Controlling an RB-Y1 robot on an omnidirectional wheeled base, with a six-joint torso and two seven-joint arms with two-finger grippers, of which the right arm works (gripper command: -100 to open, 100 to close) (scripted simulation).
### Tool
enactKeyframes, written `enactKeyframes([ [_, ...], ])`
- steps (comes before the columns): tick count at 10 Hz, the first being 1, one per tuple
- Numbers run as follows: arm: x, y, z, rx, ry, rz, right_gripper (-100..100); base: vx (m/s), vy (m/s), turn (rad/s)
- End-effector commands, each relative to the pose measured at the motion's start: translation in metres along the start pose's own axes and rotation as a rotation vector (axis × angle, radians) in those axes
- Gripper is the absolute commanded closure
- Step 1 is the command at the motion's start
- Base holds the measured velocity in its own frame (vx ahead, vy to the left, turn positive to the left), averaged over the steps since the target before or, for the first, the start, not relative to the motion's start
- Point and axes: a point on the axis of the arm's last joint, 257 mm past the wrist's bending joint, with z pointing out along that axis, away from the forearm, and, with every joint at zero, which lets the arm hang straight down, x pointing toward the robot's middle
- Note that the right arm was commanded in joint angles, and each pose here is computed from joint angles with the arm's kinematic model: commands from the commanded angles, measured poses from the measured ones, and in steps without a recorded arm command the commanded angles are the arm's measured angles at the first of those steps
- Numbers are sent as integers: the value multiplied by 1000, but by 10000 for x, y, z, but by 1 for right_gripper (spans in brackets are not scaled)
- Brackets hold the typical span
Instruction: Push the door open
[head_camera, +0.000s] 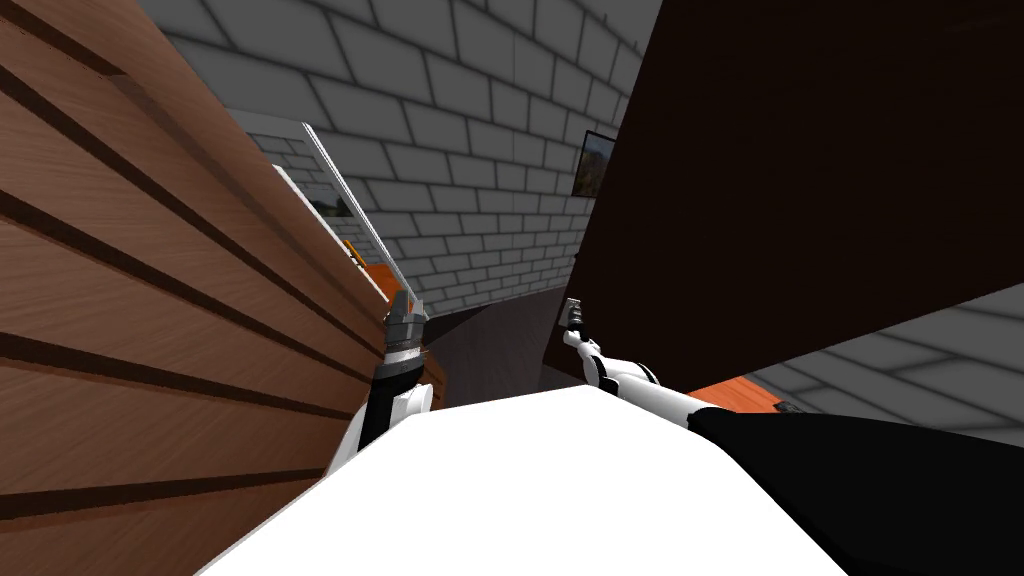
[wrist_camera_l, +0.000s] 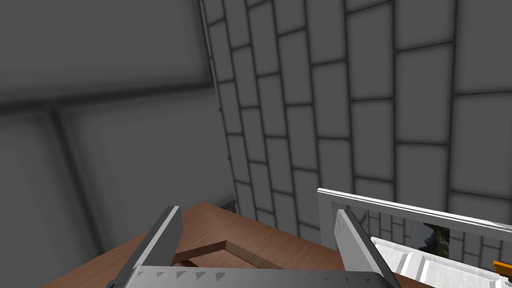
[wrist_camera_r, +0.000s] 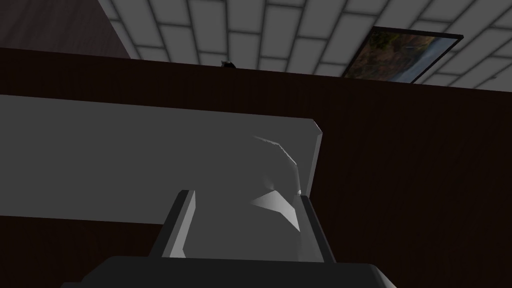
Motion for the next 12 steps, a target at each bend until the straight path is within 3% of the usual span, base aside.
enactKeyframes([
  [1,-54,25,-3,-4,-6,-3,100,-11,-20,25],
  [2,-234,29,5,-5,-38,-2,100,130,28,-41],
  [4,-279,30,6,-5,-46,-2,100,151,37,-56],
  [8,-663,46,7,-7,-114,-2,100,192,39,-65],
  [9,-663,46,7,-7,-114,-2,100,138,20,-46],
  [10,-812,54,2,-8,-141,-1,100,181,31,-53],
  [12,-847,56,1,-8,-147,-1,100,162,42,-44],
])
